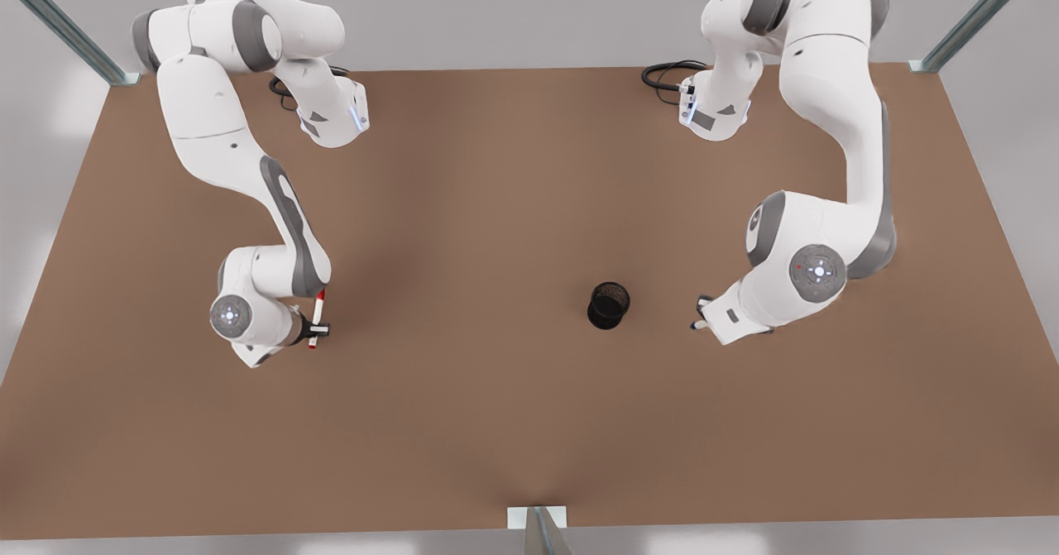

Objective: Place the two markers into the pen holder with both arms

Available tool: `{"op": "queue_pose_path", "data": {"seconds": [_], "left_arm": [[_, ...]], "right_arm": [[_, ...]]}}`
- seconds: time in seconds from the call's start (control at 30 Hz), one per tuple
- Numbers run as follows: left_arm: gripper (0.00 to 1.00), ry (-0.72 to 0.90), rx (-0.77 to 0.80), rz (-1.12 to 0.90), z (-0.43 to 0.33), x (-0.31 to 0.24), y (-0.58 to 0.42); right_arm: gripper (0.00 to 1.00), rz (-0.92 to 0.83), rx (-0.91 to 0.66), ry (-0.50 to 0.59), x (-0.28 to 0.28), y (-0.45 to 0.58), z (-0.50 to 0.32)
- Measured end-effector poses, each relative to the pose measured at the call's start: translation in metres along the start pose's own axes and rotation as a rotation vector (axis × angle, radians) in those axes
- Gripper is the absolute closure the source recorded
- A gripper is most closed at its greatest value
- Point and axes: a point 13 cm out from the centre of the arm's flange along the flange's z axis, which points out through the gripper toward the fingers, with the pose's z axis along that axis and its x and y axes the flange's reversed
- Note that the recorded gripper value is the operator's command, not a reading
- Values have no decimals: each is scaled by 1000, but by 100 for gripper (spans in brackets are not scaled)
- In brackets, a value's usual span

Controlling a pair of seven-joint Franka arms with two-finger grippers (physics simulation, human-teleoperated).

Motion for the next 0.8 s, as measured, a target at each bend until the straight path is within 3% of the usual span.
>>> {"op": "queue_pose_path", "data": {"seconds": [0.17,0.3,0.57,0.8], "left_arm": [[79,47,60,-32,-14,14,-110],[79,81,84,-116,-11,22,-141],[79,113,80,-298,21,13,-139],[79,134,74,-386,45,11,-152]], "right_arm": [[79,-56,-27,-119,-42,41,-101],[79,-139,-45,-195,-59,102,-169],[79,-330,-77,-276,-34,252,-237],[79,-386,-76,-327,-9,336,-251]]}}
